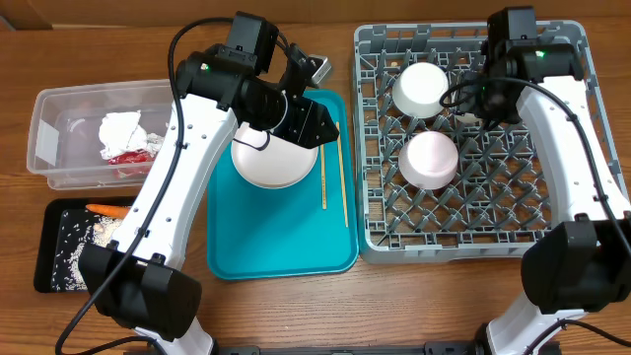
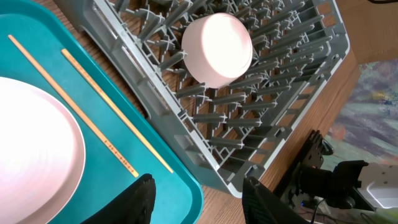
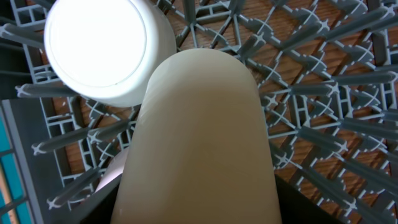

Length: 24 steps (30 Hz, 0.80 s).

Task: Sort waste into correct bins and load items into the dishwasher
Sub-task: 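Lower the cup into the rack beside the bowls with the right gripper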

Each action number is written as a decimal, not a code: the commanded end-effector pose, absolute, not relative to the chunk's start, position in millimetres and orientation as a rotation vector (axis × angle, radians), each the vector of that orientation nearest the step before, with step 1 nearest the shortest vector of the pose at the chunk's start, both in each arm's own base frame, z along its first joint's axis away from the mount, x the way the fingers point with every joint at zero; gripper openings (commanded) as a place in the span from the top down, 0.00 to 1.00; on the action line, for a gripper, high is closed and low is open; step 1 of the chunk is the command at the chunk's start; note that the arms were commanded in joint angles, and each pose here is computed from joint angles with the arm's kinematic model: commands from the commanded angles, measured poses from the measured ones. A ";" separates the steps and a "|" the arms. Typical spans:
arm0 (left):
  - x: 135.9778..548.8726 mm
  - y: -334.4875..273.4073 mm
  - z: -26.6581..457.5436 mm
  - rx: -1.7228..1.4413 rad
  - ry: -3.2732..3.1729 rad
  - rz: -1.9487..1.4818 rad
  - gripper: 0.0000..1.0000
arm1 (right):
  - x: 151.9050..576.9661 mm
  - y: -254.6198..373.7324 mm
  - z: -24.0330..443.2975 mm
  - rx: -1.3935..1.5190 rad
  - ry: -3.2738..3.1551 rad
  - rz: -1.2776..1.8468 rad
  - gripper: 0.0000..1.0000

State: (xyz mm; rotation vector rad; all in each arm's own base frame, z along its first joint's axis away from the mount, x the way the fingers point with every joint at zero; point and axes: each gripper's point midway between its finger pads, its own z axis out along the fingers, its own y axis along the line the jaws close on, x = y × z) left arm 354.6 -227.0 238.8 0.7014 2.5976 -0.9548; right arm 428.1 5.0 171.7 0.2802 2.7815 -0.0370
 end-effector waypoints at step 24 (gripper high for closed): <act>354.9 -226.3 234.2 0.687 2.632 -0.926 0.56 | 432.4 -26.0 128.9 0.372 2.878 -0.098 0.76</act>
